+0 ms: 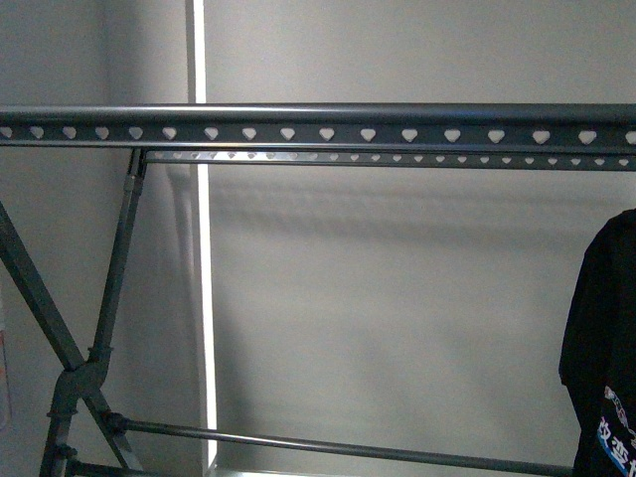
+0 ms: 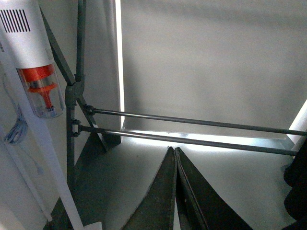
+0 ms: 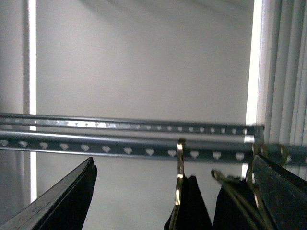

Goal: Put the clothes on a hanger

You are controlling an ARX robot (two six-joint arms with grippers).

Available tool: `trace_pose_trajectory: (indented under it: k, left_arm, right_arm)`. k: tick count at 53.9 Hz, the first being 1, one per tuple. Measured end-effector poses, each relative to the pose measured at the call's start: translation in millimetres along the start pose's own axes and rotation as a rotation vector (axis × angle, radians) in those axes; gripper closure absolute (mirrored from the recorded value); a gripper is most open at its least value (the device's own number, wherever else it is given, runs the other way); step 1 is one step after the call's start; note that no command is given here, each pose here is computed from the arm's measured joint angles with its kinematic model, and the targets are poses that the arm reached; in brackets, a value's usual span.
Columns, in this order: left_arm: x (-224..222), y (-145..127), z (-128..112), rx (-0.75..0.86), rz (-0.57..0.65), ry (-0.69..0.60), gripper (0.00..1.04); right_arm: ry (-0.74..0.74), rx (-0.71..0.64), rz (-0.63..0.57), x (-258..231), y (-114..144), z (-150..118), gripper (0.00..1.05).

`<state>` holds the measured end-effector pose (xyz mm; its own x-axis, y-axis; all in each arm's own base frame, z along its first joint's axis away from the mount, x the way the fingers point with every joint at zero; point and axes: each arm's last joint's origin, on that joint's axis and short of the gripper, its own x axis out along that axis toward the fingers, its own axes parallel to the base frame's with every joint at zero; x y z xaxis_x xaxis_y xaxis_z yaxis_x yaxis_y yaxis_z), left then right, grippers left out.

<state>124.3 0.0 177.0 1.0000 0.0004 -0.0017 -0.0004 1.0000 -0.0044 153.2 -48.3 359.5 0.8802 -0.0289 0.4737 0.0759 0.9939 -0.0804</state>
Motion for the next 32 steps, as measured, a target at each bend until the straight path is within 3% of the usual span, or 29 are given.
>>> trace_pose_trajectory:
  k: [7,14,24,32]
  left_arm:
    - [-3.9,0.0,-4.9,0.001,-0.001,-0.014,1.01]
    - [-8.2,0.0,-3.8,0.002,0.0,-0.025,1.01]
    - [-11.7,0.0,-4.0,0.002,0.0,-0.024,1.01]
    - [-14.3,0.0,-4.1,0.002,0.0,-0.024,1.01]
  right_arm:
    - [-0.053,-0.017,0.053,-59.8,27.0,-2.5,0.07]
    - [0.001,0.087,0.036,-86.4,54.7,-35.4,0.09]
    - [0.471,0.086,0.064,-107.2,66.8,-73.9,0.38]
    - [0.498,0.095,0.103,-115.5,62.3,-90.0,0.61]
